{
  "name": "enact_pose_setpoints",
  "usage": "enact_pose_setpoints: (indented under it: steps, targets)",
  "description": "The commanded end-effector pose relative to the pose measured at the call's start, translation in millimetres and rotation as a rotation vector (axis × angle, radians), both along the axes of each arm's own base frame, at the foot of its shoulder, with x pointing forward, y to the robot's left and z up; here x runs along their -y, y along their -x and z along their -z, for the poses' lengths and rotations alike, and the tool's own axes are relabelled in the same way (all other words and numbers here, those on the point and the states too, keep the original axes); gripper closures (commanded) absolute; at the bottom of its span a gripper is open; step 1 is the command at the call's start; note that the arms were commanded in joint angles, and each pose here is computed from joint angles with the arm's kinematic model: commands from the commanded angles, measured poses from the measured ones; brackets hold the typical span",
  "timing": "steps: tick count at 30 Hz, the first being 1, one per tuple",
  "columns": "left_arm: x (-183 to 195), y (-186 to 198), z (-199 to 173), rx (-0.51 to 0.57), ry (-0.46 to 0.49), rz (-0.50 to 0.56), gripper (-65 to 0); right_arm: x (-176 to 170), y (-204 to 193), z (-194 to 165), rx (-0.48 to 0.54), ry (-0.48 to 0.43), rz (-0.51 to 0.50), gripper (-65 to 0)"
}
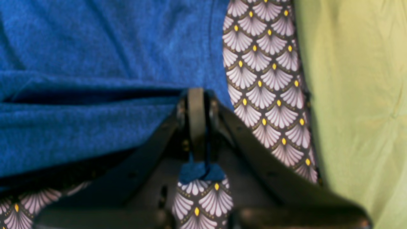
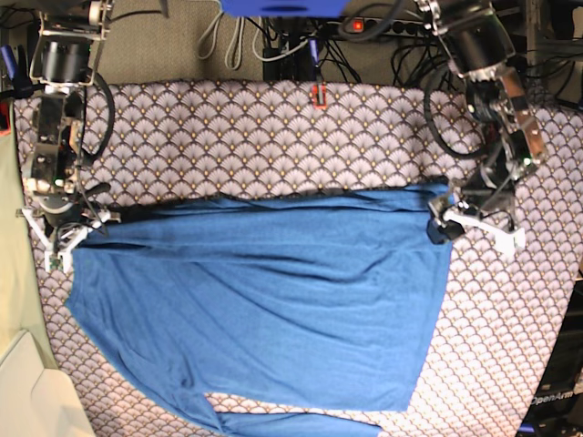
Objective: Fold the T-shirt properly
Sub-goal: 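Shift the left gripper's grip inward along the shirt edge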
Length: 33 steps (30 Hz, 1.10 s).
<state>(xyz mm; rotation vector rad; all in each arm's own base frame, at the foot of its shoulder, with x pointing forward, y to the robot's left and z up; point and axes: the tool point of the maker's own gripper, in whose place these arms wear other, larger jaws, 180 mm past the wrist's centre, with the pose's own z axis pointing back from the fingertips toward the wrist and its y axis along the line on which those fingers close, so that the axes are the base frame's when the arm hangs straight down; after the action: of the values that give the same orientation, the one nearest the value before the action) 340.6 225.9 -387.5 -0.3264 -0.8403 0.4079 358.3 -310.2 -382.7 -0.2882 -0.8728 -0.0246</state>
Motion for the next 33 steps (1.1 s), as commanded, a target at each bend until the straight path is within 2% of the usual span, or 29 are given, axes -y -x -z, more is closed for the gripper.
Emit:
enact_pose_setpoints:
  steps: [1,6,18,33]
  targets:
    - [-5.0,-6.6,-17.4,0.055,-0.017,-0.003,-54.3,7.5,-11.8,-20.9,0.063,0.026,0.0,0.0]
    - [-4.6,-1.5,-24.4,0.071,-0.033,-0.005,-58.7,7.5,-11.8,-20.9,0.063,0.026,0.0,0.0]
    - [18.5,8.5,4.7,0.004,0.043,-0.002,-58.6,2.7,-11.4,-17.9,0.062,0.014,-0.001,0.0]
    - [23.3,23.9,28.2,-0.059,0.072,-0.004,-58.6,2.7,-11.4,-17.9,0.062,0.014,-0.001,0.0]
